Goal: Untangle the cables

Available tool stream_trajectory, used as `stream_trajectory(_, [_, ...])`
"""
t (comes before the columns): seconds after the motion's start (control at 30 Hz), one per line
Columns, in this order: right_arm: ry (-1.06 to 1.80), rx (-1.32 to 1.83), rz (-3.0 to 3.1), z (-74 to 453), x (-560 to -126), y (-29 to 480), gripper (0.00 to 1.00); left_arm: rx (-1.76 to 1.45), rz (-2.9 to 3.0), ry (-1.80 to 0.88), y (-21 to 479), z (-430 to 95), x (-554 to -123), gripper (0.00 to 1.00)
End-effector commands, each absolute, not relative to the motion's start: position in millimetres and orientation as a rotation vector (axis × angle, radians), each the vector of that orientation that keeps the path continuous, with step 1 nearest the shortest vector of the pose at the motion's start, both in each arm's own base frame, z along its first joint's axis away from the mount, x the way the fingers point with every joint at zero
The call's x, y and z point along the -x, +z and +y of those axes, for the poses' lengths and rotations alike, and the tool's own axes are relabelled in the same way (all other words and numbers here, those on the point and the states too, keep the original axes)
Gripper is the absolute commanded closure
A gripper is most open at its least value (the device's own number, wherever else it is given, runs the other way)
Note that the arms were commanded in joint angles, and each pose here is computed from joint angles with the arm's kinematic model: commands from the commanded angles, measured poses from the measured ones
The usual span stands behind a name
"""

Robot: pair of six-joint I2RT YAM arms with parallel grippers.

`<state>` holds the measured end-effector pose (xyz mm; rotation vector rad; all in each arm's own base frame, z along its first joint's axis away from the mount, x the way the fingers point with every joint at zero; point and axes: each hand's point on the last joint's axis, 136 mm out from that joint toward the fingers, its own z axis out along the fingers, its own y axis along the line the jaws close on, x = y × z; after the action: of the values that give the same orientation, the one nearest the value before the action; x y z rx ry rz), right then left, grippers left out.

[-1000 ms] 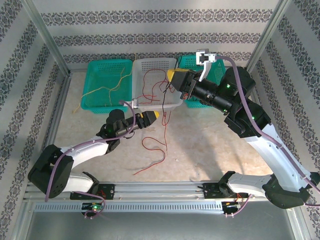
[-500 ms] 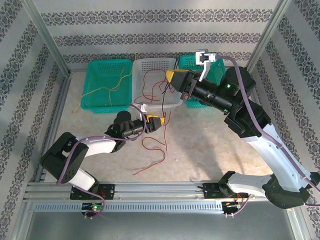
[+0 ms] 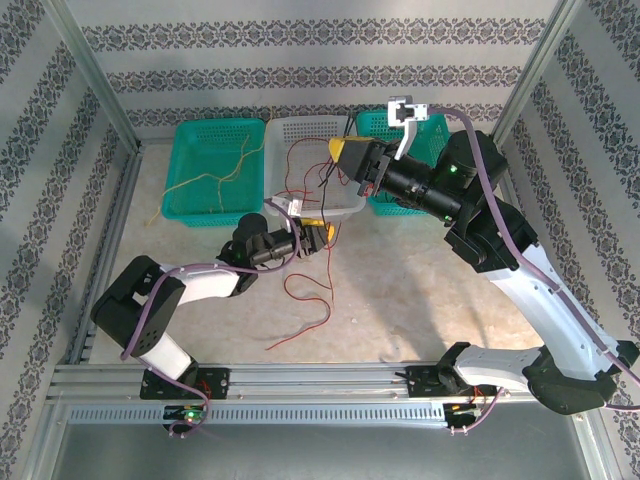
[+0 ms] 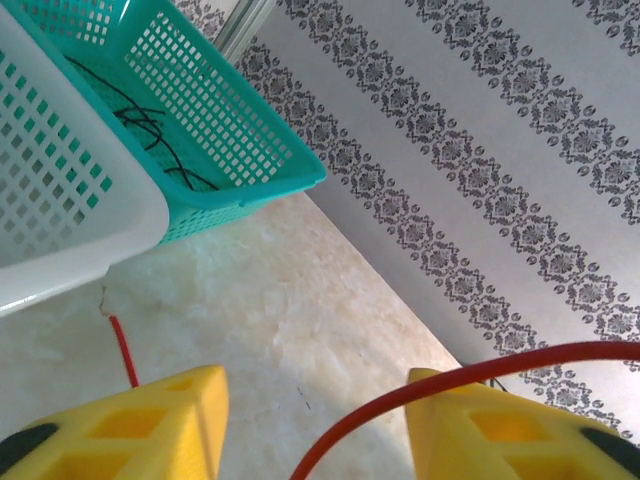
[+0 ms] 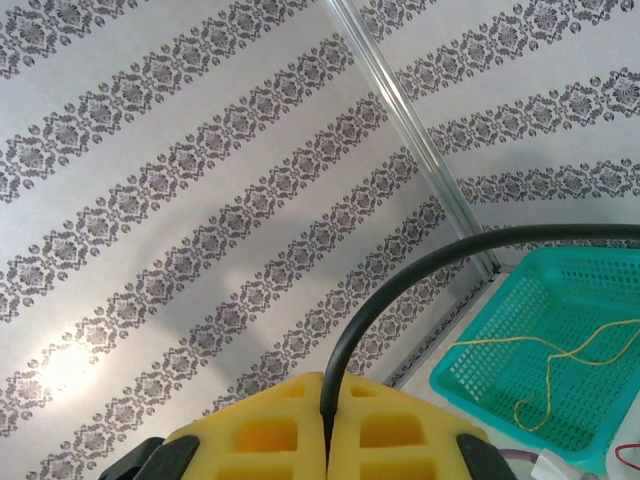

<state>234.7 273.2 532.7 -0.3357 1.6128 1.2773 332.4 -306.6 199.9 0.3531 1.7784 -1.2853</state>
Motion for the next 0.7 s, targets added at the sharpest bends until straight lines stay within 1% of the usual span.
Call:
stream_trajectory(0.0, [1.308, 0.344, 1.545, 270.5, -226.9, 552.5, 1.0, -0.397, 1.74, -1.252, 207.4, -313.4, -332.8, 0.6])
stream_trajectory(0.07, [1.3, 0.345, 1.539, 268.4, -225.8, 554.2, 1.0, -0.386, 1.756, -1.231, 204.2, -310.1, -332.6, 0.7])
stream_trajectory(0.17, [1.282, 0.343, 1.524, 262.0, -223.8, 559.5, 1.0, -0.363, 1.794, -1.189, 195.5, -302.9, -331.3, 0.82])
stream_trajectory(0.37, [1.241, 0.326, 1.486, 242.9, -220.4, 573.8, 1.0, -0.28, 1.901, -1.026, 178.4, -276.6, -330.4, 1.0])
stream_trajectory(0.57, [1.175, 0.278, 1.454, 217.8, -219.8, 584.6, 1.0, -0.223, 2.057, -0.841, 152.8, -249.8, -326.6, 1.0])
stream_trajectory(0.67, [1.109, 0.239, 1.472, 204.5, -224.3, 580.6, 1.0, -0.187, 2.141, -0.757, 143.4, -236.5, -323.2, 1.0])
